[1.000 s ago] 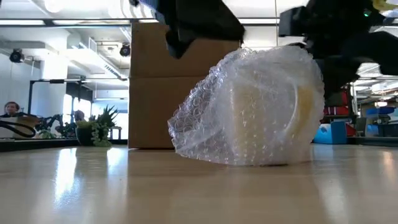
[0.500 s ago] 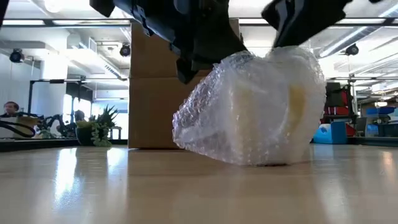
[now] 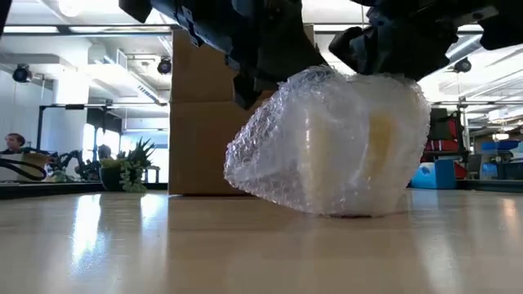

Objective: Wrap mug
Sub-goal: Wrap the yellow mug with bubble wrap

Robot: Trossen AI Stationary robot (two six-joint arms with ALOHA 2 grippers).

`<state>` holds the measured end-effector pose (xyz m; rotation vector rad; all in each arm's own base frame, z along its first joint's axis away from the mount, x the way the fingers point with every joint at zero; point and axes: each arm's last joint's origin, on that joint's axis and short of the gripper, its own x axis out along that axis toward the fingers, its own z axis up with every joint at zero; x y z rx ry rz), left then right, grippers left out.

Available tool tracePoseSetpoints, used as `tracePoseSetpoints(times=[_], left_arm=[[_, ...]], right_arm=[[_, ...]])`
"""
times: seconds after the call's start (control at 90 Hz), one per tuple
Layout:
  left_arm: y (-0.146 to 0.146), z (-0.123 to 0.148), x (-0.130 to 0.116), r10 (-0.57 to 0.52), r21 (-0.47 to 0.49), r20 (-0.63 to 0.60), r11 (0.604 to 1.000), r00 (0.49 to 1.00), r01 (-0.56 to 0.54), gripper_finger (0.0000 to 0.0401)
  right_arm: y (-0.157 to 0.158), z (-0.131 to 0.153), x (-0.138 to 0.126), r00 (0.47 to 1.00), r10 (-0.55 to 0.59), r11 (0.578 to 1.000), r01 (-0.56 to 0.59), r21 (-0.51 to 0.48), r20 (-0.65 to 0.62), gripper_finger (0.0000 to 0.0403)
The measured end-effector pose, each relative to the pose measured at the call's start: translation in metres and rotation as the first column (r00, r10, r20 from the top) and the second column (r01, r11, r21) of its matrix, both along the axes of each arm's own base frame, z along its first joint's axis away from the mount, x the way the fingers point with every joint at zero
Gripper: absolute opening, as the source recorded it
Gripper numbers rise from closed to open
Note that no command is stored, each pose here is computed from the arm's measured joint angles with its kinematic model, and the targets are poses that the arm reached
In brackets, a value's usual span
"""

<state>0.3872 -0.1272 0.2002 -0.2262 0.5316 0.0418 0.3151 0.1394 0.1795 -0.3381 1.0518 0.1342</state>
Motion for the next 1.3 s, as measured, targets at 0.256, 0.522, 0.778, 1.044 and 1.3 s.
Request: tracePoseSetpoints(times=[0.256, 0.522, 0.778, 1.044, 1.3], left_arm=[[0.000, 0.000, 0.000, 0.001, -0.002, 0.004, 1.000, 1.000, -0.001, 0.0000], [0.000, -0.001, -0.001, 0.000, 0.003, -0.011, 1.000, 1.000, 0.000, 0.0000], [0.000, -0.001, 0.000, -0.001, 0.003, -0.009, 1.000, 1.000, 0.001, 0.0000], [0.000, 0.000, 0.000, -0.001, 0.000, 0.000, 1.000, 1.000, 0.001, 0.0000], [0.000, 0.000, 0.000, -0.001, -0.001, 0.003, 1.000, 1.000, 0.001, 0.0000]], right_arm=[[-0.003, 0.001, 0.009, 0.999, -0.015, 1.000, 0.014, -0.006, -0.030, 0.0018], [-0.006, 0.071, -0.007, 0.986, -0.079, 0.997, 0.076, -0.029, -0.144, 0.0018], [-0.021, 0.065, -0.050, 0.943, -0.243, 0.969, 0.227, -0.096, -0.228, 0.0018], [-0.031, -0.005, -0.067, 0.949, -0.285, 0.955, 0.269, -0.126, -0.135, 0.0018], [-0.019, 0.019, -0.043, 0.981, -0.184, 0.982, 0.187, -0.039, 0.057, 0.0018]])
